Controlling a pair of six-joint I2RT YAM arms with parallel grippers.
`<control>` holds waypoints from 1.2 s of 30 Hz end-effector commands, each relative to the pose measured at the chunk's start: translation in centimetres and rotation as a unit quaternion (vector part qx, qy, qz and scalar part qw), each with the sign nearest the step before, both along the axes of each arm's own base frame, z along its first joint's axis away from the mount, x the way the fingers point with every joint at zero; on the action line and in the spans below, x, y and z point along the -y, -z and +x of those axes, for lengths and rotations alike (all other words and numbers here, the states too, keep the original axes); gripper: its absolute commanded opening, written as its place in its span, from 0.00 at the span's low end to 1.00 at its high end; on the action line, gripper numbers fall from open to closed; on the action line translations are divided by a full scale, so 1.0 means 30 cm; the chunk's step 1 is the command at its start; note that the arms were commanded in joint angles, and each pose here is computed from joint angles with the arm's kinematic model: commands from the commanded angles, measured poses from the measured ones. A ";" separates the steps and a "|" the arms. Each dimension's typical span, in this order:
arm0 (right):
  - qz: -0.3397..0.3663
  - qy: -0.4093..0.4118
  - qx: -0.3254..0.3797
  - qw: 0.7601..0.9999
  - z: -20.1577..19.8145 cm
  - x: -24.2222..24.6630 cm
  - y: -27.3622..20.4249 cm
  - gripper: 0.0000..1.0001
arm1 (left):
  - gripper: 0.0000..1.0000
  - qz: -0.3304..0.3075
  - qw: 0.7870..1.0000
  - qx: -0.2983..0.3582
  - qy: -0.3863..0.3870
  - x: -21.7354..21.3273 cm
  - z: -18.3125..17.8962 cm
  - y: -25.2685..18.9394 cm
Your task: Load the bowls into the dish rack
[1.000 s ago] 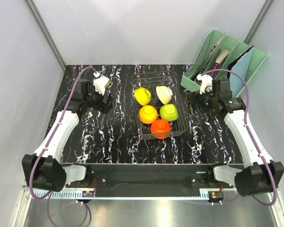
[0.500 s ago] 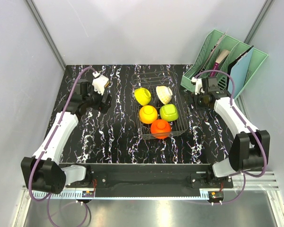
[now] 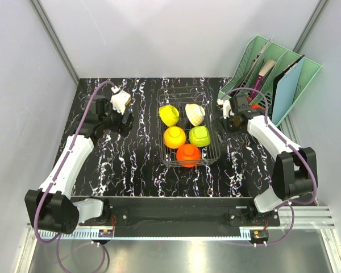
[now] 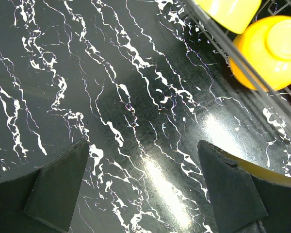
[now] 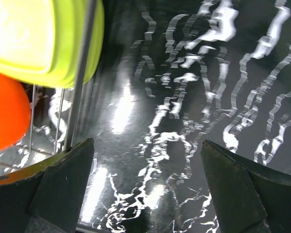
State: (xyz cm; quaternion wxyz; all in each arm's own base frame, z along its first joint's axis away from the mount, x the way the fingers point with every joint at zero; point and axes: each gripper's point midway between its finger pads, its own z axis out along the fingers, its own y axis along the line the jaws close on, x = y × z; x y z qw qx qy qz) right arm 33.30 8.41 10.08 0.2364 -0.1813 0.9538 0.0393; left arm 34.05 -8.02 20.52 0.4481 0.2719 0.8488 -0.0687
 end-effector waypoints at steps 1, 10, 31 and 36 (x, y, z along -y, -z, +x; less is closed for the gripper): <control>0.034 -0.074 -0.018 0.996 -0.052 -0.127 -0.011 1.00 | 0.99 0.008 0.999 0.037 -0.003 -0.011 0.028 -0.055; 0.001 -0.071 -0.005 0.997 -0.035 -0.100 -0.014 1.00 | 0.99 0.011 0.999 0.035 -0.002 -0.014 0.021 -0.039; 0.088 -0.022 0.215 0.972 -0.086 0.059 -0.572 1.00 | 0.99 -0.023 0.992 0.111 -0.050 -0.110 -0.098 -0.206; 0.119 -0.022 0.229 0.966 -0.099 0.062 -0.608 1.00 | 0.99 -0.030 0.993 0.099 -0.054 -0.122 -0.135 -0.143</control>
